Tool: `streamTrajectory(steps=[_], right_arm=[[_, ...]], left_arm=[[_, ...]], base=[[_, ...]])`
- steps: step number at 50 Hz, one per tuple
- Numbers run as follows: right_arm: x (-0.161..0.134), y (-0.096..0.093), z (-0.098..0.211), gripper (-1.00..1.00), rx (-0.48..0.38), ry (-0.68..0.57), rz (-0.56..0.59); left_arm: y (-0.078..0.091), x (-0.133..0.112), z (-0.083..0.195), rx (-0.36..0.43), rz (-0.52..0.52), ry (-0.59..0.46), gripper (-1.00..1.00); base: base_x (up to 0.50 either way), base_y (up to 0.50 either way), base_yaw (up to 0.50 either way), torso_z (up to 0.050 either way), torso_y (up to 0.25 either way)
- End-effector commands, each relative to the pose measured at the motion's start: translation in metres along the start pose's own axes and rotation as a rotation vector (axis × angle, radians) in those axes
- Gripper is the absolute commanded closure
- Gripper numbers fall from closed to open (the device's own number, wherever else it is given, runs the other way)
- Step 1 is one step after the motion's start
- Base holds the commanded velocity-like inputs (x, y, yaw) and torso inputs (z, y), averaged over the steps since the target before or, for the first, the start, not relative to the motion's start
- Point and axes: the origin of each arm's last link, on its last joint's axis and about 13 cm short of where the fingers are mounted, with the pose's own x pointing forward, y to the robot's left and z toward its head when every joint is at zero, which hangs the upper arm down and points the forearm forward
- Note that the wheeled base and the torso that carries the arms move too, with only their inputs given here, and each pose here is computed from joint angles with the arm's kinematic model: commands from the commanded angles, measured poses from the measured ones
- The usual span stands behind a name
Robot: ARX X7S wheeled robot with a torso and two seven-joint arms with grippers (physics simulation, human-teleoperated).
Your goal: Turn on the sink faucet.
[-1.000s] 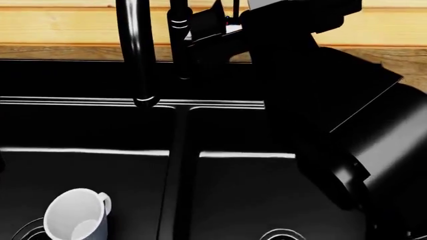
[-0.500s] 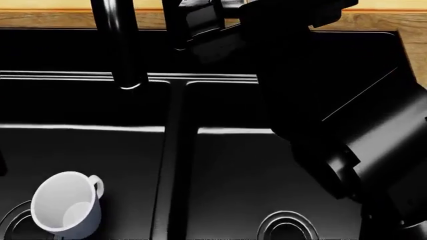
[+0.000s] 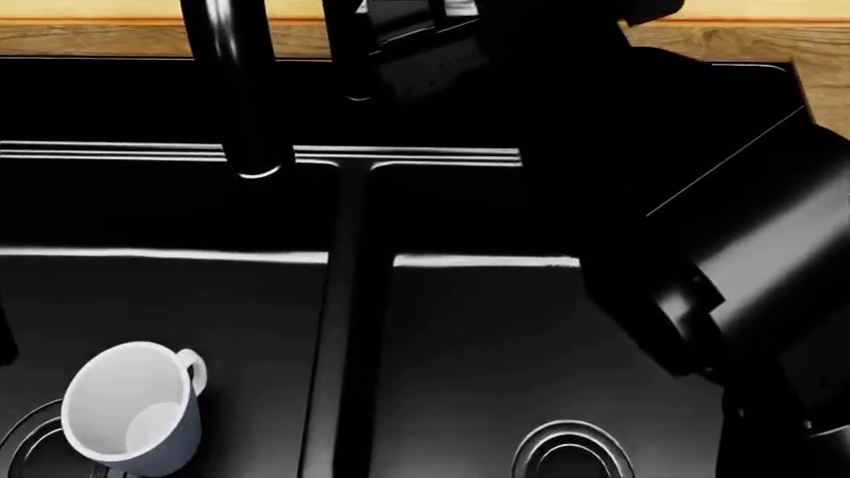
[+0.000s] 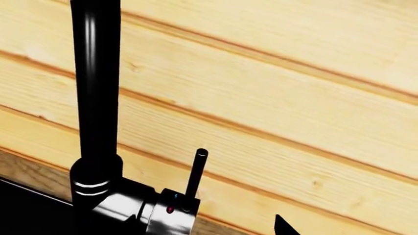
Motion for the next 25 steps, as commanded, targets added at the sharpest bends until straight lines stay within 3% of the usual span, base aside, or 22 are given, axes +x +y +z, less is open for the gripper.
streamTrajectory(steps=[1, 7, 25], right_arm=[[0.006, -0.002, 0.003, -1.0, 0.0, -0.004, -0.006], [0.009, -0.002, 0.004, -1.0, -0.008, -0.001, -0.006], [0.009, -0.001, 0.02, -1.0, -0.021, -0.035, 0.004]], left_arm=[[-0.001, -0.001, -0.001, 0.0, -0.006, 0.0, -1.0], [-0.001, -0.001, 0.0, 0.02, -0.007, -0.001, -1.0], [0.001, -0.006, 0.002, 0.011, -0.01, -0.018, -1.0]], base=[[0.0, 0.0, 0.0, 0.0, 0.0], [0.0, 0.0, 0.0, 0.0, 0.0], [0.0, 0.0, 0.0, 0.025, -0.094]])
